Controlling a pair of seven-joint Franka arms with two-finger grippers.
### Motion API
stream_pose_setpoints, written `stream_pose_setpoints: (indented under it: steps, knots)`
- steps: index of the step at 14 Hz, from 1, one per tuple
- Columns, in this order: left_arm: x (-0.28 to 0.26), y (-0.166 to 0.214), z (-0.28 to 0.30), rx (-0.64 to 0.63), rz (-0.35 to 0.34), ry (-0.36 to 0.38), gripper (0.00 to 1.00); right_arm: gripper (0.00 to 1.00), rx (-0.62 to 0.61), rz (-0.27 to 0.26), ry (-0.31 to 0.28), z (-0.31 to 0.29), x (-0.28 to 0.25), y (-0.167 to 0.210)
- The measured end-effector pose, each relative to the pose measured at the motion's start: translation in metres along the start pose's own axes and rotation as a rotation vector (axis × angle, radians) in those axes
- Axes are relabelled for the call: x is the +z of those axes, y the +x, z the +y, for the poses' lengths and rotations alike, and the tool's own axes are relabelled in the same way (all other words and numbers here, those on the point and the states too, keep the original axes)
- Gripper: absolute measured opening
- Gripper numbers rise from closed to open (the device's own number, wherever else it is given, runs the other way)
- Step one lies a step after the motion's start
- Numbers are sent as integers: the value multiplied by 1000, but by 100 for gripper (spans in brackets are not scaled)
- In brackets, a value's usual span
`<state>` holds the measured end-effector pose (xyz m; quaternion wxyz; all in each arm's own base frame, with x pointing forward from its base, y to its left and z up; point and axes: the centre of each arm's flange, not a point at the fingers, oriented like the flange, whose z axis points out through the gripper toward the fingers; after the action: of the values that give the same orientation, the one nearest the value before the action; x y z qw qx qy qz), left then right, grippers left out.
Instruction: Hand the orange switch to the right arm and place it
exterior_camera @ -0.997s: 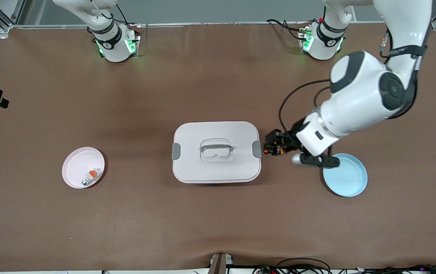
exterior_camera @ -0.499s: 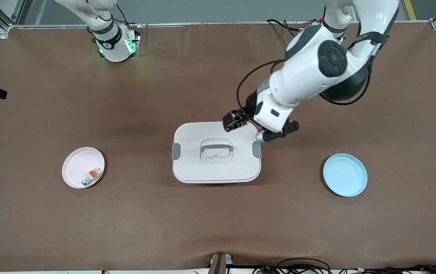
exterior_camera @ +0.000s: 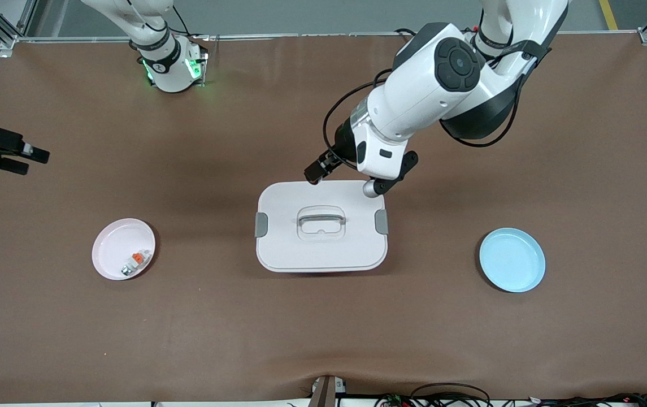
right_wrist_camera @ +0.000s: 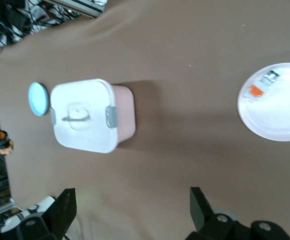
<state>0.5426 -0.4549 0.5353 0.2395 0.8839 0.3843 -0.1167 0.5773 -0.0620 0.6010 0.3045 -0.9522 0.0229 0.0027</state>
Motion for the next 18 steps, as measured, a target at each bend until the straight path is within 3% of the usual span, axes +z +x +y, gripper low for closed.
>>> stream_pose_setpoints:
  steps: [5,9,12,18]
  knots:
    - [18,-28,9,-209,-24,-70,72,100,105,73,34,-64,37,-22]
    - [25,-12,17,-336,-40,-89,72,100,134,128,60,-118,60,-45]
    - [37,-6,15,-405,-46,-55,72,100,162,168,135,-124,78,-61]
    - [57,-11,5,-424,-32,47,72,100,137,256,160,-154,138,-88]
